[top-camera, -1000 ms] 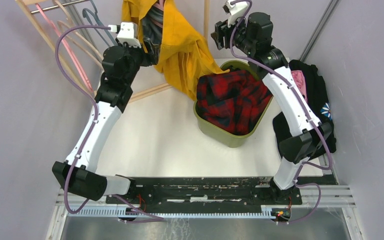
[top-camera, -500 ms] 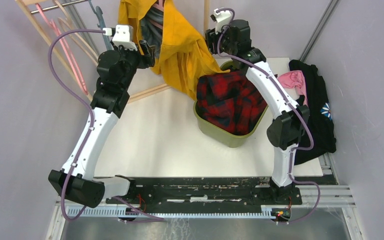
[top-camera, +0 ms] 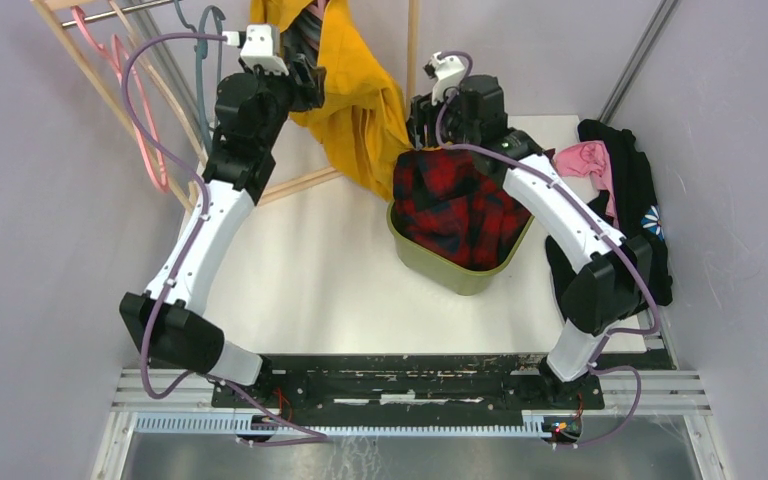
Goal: Remove the skirt from the hanger
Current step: Pick up the hanger from the clothesline.
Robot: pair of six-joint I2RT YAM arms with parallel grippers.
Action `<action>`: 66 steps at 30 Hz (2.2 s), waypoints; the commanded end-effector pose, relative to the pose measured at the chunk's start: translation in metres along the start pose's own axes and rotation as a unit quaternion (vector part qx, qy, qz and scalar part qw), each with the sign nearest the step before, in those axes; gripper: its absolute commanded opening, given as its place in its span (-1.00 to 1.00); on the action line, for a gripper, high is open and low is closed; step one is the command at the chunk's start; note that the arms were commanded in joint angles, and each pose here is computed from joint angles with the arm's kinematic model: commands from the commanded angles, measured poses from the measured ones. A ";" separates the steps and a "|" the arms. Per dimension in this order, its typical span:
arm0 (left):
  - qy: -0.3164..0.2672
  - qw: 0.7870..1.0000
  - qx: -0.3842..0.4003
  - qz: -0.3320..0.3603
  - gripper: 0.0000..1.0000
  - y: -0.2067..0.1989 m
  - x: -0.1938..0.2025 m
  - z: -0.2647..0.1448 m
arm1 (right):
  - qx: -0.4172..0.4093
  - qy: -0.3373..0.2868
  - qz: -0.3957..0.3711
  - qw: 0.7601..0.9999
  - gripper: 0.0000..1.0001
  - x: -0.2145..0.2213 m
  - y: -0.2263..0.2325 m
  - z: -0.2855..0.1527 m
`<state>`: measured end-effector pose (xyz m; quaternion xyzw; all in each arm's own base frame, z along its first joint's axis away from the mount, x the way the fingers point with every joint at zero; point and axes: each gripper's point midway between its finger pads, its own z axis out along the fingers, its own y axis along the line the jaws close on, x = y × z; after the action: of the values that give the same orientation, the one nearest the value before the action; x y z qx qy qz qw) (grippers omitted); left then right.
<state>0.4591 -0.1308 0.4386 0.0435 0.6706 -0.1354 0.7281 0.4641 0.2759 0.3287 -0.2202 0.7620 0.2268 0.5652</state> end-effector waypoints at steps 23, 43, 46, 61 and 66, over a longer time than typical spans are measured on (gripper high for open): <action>-0.107 0.968 0.125 -0.189 0.40 -0.069 -0.072 0.045 | -0.090 -0.004 0.033 0.995 0.14 0.011 0.069 -0.001; -0.044 0.996 0.043 -0.070 0.40 -0.037 -0.022 0.052 | -0.159 0.006 -0.014 0.987 0.14 0.010 0.132 -0.020; -0.029 0.999 0.006 -0.028 0.42 -0.021 -0.013 0.050 | -0.167 0.001 -0.019 0.986 0.15 0.006 0.136 -0.023; 0.005 0.984 -0.153 0.092 0.42 0.049 -0.005 0.033 | -0.164 -0.001 -0.052 0.985 0.15 -0.004 0.135 -0.033; 0.012 0.974 -0.184 0.129 0.44 0.075 -0.007 0.025 | -0.151 0.001 -0.068 0.986 0.15 -0.005 0.130 -0.032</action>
<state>0.5103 -0.1150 0.4351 0.0035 0.6787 -0.0174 0.7342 0.3642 0.3668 0.3052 -0.3491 0.7383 0.3108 0.4863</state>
